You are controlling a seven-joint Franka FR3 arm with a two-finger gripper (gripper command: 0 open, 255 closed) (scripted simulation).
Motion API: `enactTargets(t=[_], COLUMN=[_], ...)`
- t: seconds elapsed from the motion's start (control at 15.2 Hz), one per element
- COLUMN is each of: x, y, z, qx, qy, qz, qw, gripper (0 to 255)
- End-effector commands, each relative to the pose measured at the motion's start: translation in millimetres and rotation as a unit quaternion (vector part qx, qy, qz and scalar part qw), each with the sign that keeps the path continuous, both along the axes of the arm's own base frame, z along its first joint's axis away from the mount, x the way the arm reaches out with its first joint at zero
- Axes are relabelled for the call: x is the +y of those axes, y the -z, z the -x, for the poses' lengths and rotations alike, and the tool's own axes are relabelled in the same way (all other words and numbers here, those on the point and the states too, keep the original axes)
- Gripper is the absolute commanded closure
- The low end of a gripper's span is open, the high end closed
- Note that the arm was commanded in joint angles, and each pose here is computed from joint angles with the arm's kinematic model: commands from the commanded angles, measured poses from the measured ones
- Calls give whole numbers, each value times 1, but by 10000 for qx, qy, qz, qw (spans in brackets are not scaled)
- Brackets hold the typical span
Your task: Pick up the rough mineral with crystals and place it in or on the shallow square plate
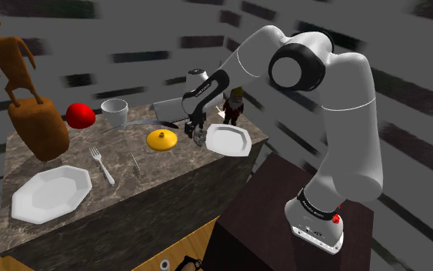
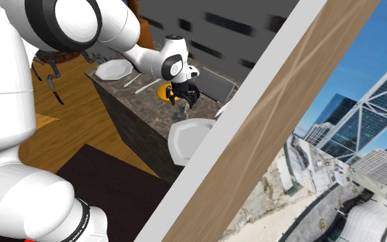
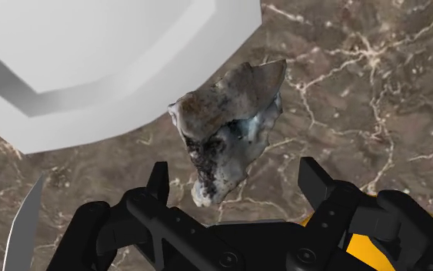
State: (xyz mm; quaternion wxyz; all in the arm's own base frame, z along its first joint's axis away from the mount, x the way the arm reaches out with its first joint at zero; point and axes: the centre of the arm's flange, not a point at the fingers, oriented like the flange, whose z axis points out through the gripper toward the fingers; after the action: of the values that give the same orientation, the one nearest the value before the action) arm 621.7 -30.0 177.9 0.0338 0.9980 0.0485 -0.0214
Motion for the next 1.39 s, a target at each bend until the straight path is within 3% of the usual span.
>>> enactTargets(t=[0.0, 0.59, 0.66, 1.32], x=[-1, -1, -1, -1], y=[11, 19, 19, 14], z=[1, 1, 1, 1], qx=[-5, -5, -5, -5], qy=[0, 0, 0, 0], qz=[5, 5, 5, 5], qw=[10000, 10000, 10000, 10000], gripper=[0, 0, 255, 255])
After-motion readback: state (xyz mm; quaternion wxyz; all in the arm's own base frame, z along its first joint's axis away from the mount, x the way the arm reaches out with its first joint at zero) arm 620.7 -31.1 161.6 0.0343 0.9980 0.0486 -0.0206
